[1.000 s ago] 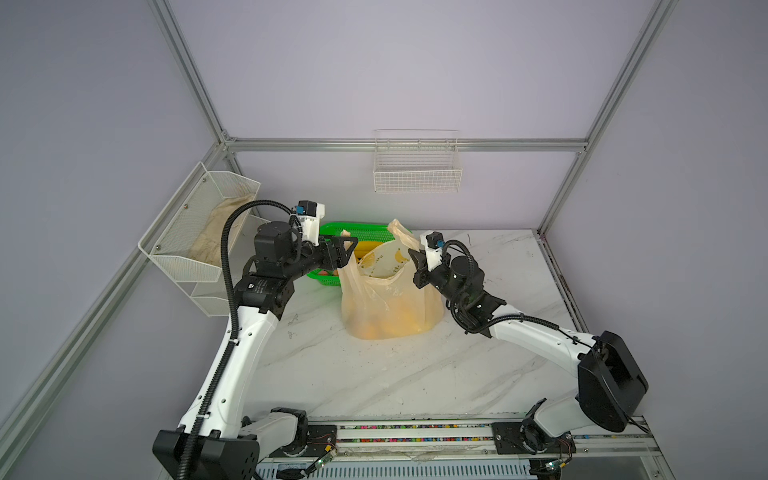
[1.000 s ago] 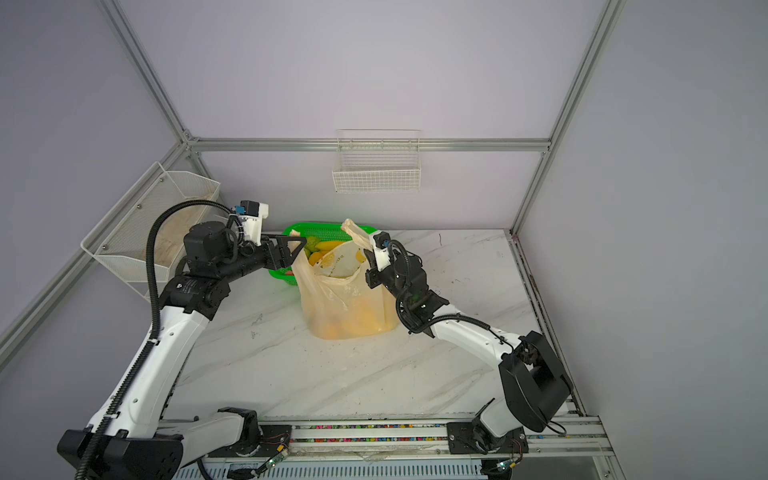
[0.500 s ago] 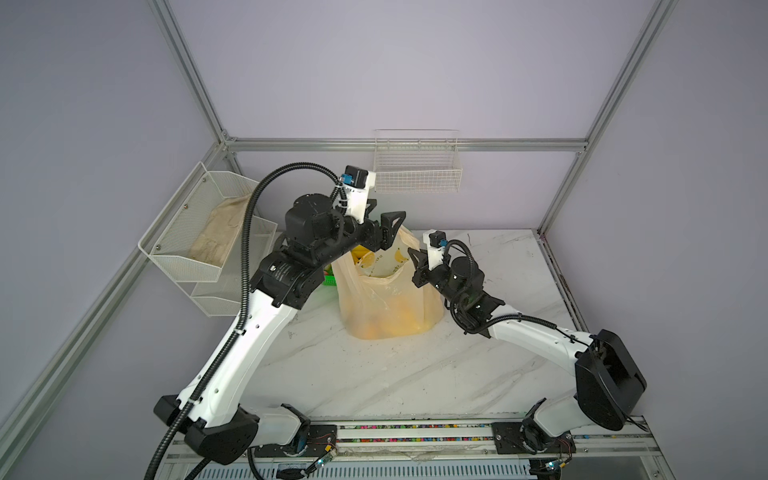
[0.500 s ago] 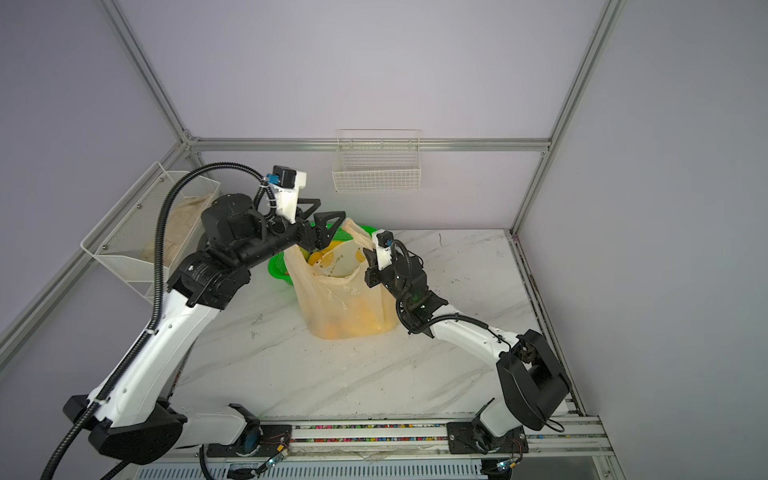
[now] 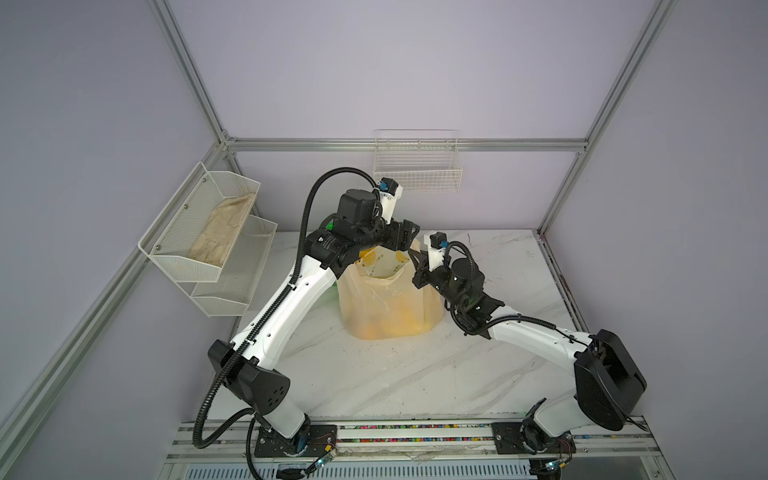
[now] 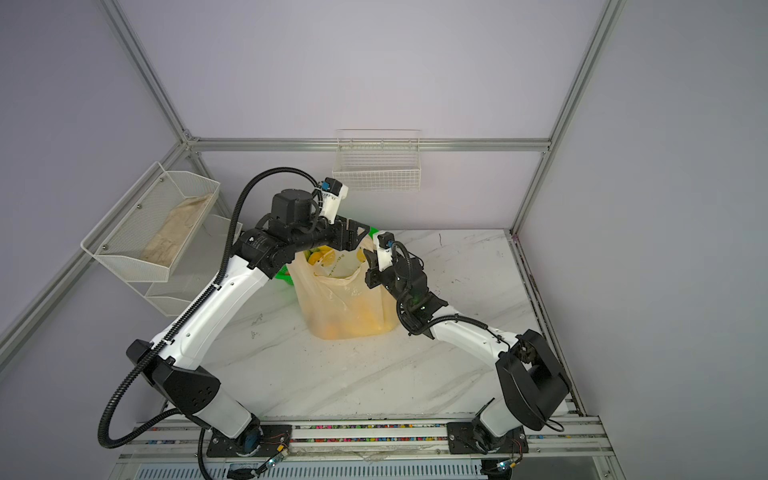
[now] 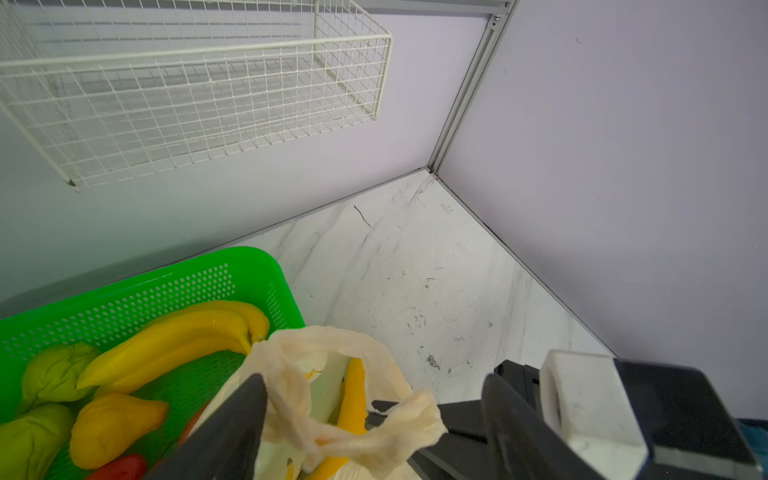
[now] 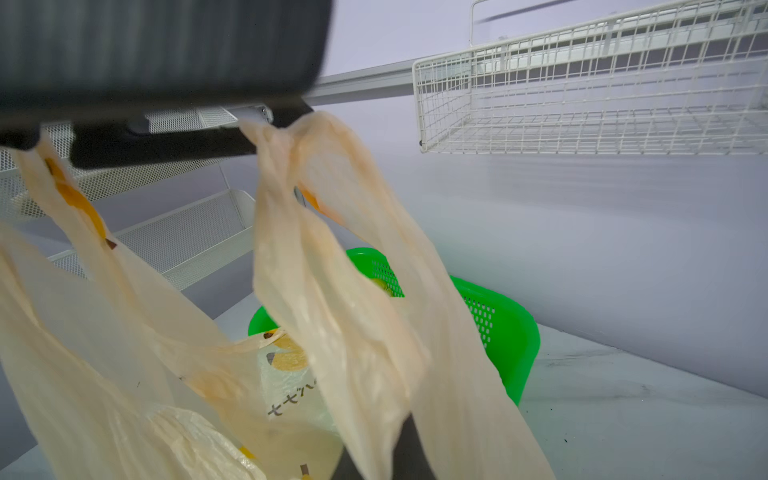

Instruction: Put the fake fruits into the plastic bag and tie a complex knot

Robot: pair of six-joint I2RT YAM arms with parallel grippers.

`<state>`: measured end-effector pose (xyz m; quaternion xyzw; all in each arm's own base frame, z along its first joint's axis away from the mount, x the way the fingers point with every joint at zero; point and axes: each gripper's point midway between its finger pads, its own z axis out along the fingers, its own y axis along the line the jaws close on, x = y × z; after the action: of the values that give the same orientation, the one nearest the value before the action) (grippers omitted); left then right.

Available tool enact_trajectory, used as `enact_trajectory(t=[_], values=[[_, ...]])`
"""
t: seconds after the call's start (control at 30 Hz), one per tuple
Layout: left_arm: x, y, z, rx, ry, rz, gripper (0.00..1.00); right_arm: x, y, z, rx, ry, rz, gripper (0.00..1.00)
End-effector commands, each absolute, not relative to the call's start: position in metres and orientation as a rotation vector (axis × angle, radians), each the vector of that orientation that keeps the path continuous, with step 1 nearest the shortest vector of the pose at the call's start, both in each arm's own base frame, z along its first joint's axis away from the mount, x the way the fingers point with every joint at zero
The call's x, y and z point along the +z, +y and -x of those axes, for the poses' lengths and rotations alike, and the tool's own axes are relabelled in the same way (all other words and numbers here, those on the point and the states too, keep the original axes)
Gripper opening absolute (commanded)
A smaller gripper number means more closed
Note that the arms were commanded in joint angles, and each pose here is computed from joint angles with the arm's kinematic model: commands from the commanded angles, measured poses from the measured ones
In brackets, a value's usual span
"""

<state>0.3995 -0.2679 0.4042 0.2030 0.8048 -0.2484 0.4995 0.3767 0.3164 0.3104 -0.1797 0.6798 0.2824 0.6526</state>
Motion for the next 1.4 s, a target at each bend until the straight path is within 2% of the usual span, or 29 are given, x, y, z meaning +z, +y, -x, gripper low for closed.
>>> enact_trajectory(t=[0.0,0.13,0.33,0.5,0.67,0.97,1.0,1.03,1.13,1.17,1.23,1.3,1.37], values=[[0.455,-0.254,-0.394,-0.533,1.816,-0.486,0.79,0.325,0.312,-0.374,0.657,1.502,0.382,0.0],[0.457,-0.237,-0.4,-0.428,1.81,-0.437,0.78,0.325,0.313,-0.374,0.654,1.502,0.384,0.0],[0.447,-0.259,-0.391,-0.6,1.848,-0.471,0.67,0.324,0.314,-0.376,0.651,1.506,0.383,0.0],[0.44,-0.258,-0.394,-0.596,1.865,-0.455,0.49,0.328,0.313,-0.376,0.644,1.498,0.382,0.0],[0.439,-0.257,-0.4,-0.562,1.864,-0.454,0.36,0.328,0.313,-0.376,0.647,1.497,0.383,0.0],[0.441,-0.256,-0.402,-0.539,1.857,-0.467,0.0,0.327,0.313,-0.378,0.633,1.498,0.387,0.0],[0.443,-0.256,-0.401,-0.54,1.853,-0.469,0.0,0.326,0.314,-0.379,0.619,1.503,0.397,0.0],[0.444,-0.256,-0.4,-0.538,1.851,-0.478,0.0,0.325,0.313,-0.379,0.603,1.508,0.409,0.06],[0.444,-0.255,-0.396,-0.535,1.857,-0.502,0.0,0.329,0.31,-0.373,0.547,1.499,0.475,0.39],[0.444,-0.255,-0.395,-0.541,1.863,-0.508,0.0,0.332,0.308,-0.366,0.535,1.481,0.517,0.57],[0.444,-0.257,-0.39,-0.575,1.869,-0.528,0.0,0.341,0.302,-0.354,0.509,1.443,0.591,0.78],[0.446,-0.262,-0.383,-0.626,1.872,-0.56,0.0,0.35,0.292,-0.352,0.497,1.424,0.637,0.91],[0.449,-0.266,-0.376,-0.674,1.878,-0.588,0.0,0.356,0.282,-0.356,0.485,1.408,0.672,0.97]])
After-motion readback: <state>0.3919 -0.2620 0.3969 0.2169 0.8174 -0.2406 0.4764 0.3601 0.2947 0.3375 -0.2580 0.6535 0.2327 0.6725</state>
